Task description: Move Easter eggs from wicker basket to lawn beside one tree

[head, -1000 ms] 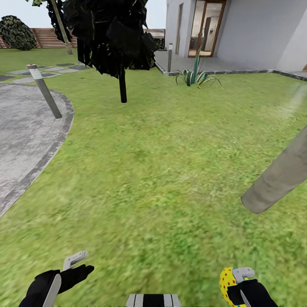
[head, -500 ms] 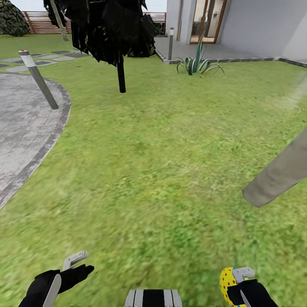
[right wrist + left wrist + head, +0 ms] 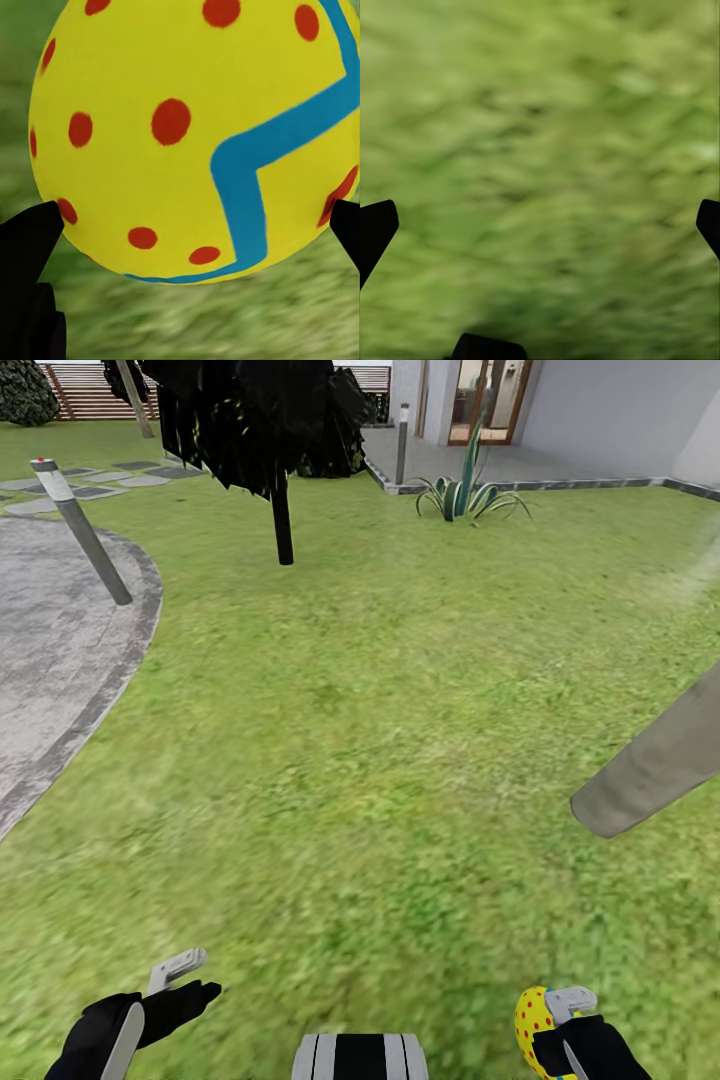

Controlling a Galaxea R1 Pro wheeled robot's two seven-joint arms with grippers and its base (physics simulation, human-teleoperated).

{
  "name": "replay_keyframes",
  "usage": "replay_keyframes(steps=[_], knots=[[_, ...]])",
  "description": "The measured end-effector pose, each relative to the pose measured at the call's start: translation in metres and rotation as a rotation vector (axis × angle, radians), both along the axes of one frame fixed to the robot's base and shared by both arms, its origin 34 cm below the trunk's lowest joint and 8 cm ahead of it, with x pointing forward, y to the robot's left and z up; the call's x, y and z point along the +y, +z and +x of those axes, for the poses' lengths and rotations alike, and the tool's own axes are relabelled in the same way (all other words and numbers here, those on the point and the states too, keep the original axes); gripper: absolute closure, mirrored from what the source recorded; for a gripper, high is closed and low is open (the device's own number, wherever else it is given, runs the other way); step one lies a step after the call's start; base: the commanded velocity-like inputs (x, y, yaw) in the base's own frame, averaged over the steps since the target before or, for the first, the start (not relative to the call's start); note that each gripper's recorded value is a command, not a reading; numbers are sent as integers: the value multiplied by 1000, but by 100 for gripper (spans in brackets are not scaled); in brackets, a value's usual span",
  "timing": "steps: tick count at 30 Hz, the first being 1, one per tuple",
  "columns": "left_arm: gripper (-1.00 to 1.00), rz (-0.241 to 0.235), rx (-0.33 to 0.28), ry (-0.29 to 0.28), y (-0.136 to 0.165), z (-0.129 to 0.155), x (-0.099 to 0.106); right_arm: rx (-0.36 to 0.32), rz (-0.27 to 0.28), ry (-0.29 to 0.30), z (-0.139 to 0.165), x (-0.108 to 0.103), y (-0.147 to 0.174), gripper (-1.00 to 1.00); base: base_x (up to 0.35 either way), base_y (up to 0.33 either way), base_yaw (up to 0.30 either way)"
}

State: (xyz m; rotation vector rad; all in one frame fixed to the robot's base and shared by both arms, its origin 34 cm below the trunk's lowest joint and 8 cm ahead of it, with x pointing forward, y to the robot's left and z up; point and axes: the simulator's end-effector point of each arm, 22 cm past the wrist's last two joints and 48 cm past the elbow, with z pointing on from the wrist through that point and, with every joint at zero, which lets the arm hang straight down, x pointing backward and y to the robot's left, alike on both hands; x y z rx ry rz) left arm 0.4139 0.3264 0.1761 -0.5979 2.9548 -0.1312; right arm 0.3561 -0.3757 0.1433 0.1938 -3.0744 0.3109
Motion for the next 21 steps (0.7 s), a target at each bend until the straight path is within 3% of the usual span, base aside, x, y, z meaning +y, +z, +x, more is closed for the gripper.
replay_keyframes(steps=[21], knots=[[-100, -1, 34, -2, -12, -11, -1, 33, 0, 0, -12, 0, -10, 100, 0, 0, 0]])
